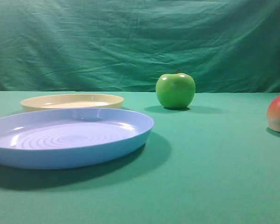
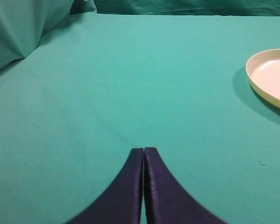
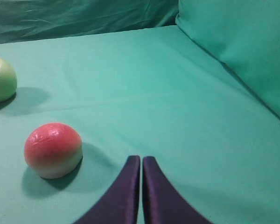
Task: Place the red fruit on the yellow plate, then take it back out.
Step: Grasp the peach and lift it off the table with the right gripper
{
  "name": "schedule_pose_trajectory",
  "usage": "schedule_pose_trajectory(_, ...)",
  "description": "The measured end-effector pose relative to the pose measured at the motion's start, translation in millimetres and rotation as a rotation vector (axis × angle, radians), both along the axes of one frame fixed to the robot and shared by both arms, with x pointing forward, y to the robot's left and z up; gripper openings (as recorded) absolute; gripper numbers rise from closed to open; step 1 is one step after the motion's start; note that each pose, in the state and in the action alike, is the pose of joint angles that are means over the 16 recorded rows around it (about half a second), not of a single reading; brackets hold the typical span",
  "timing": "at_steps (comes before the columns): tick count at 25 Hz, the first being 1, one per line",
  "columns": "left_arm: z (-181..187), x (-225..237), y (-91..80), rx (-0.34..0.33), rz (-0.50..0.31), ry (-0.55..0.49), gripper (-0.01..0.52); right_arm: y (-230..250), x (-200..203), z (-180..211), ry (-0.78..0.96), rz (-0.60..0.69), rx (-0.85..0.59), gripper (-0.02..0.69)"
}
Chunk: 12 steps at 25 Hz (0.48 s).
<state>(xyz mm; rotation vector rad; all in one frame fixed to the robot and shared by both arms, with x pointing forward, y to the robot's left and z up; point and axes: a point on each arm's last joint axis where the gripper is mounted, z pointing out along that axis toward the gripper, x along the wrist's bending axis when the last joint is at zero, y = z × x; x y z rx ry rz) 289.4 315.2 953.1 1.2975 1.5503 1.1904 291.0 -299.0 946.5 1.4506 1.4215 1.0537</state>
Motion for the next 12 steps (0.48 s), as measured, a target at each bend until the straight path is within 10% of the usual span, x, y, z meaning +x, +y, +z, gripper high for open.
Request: schedule_pose_trajectory(12,0.0,0.0,0.0,0.000,0.000,0.000,0.000,0.0,0.0,0.0,0.000,0.000,0.000,0.000)
